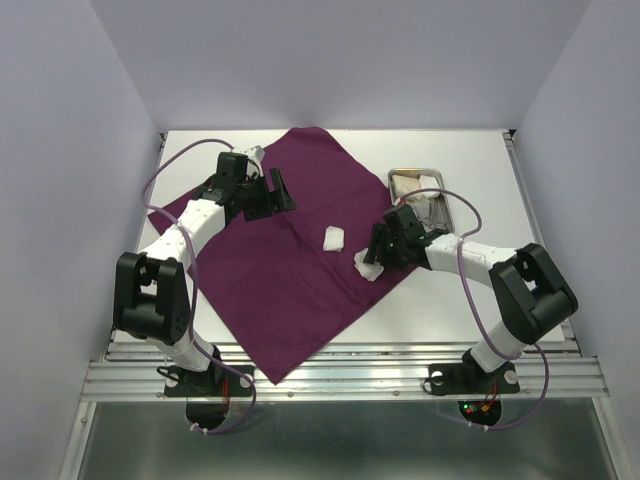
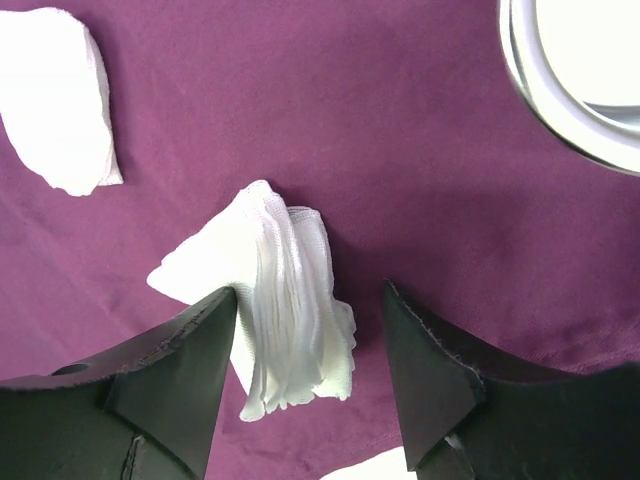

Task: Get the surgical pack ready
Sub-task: Adjust the medical item in the surgical kit.

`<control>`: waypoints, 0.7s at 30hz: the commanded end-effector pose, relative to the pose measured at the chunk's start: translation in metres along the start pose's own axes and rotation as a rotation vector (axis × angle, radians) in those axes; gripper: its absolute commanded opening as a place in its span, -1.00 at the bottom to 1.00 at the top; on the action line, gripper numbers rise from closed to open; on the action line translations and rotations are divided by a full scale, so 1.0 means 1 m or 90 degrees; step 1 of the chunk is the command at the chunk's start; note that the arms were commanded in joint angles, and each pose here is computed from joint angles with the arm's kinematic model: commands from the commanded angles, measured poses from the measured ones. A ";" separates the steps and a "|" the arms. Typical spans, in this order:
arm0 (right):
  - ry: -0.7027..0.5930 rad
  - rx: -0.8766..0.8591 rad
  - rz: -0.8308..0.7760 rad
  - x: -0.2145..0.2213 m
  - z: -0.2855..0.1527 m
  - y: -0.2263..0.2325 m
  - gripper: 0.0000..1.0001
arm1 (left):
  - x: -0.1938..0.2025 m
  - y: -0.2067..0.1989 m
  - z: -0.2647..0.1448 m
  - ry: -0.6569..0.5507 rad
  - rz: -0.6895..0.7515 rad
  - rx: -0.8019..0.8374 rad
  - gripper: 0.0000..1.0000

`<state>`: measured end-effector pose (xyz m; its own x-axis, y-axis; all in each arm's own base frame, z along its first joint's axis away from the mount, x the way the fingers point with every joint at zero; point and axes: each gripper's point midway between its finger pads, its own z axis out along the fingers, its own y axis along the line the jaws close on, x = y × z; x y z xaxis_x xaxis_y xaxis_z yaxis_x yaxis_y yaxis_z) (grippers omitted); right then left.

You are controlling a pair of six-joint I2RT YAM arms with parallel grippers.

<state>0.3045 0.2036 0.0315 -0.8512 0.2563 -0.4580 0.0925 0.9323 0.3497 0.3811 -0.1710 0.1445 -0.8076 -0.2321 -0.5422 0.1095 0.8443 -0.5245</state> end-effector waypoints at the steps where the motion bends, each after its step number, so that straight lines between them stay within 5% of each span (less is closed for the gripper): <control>1: 0.049 -0.015 -0.021 0.016 0.004 -0.002 0.28 | -0.013 -0.009 -0.005 -0.027 0.019 0.018 0.72; 12: 0.048 -0.083 0.003 0.016 0.000 0.018 -0.08 | -0.012 -0.008 -0.004 -0.025 0.018 0.017 0.72; 21: 0.039 -0.103 0.003 0.011 -0.007 0.025 -0.67 | -0.010 -0.007 -0.004 -0.024 0.019 0.015 0.72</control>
<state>0.2927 0.2266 0.0338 -0.8882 0.2376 -0.3934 0.0310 0.8851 0.4644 0.3815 -0.1712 0.1448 -0.8065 -0.2321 -0.5438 0.1109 0.8440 -0.5247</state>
